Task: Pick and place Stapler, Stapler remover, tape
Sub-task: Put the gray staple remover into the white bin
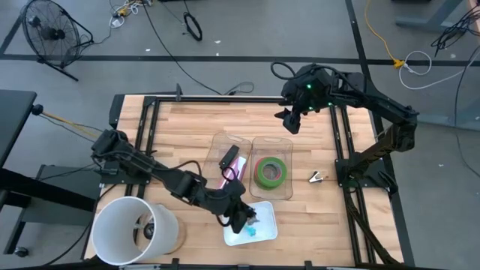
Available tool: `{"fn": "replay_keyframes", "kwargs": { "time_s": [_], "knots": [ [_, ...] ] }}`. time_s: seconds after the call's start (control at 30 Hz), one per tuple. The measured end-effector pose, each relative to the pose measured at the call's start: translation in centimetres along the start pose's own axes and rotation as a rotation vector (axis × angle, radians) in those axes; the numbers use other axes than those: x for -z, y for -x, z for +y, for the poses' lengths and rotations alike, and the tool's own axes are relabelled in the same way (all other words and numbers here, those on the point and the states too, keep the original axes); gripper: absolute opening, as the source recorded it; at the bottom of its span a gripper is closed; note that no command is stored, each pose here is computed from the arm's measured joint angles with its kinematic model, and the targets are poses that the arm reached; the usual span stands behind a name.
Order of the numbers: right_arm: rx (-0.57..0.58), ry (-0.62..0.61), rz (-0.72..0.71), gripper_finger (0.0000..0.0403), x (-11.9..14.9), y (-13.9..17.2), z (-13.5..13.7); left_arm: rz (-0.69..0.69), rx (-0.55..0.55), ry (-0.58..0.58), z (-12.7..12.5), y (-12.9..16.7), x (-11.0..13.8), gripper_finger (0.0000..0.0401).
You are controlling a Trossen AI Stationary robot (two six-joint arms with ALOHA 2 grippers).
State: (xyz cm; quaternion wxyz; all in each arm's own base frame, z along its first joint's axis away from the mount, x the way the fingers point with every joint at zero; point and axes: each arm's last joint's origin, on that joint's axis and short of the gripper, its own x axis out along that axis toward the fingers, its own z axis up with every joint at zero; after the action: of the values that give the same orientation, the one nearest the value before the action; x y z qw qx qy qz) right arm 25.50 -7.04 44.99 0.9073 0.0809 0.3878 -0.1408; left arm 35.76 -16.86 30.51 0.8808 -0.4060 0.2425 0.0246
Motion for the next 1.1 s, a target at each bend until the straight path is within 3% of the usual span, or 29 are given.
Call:
{"fn": "replay_keyframes", "kwargs": {
  "time_s": [0.37, 0.77, 1.1],
  "knots": [
    [0.003, 0.007, 0.047, 0.0220, 0.5, 0.0, 0.0, -0.028, -0.027, 0.004, 0.3, -0.1, -0.3, 0.0092],
    [0.002, 0.012, 0.046, 0.0220, 0.4, 0.0, 0.0, 0.006, -0.010, 0.004, 0.6, -0.3, -0.8, 0.0098],
    [0.002, 0.011, 0.045, 0.0220, 0.4, 0.0, 0.0, 0.073, -0.063, 0.002, 1.8, -0.5, -1.3, 0.0100]
  ]
}}
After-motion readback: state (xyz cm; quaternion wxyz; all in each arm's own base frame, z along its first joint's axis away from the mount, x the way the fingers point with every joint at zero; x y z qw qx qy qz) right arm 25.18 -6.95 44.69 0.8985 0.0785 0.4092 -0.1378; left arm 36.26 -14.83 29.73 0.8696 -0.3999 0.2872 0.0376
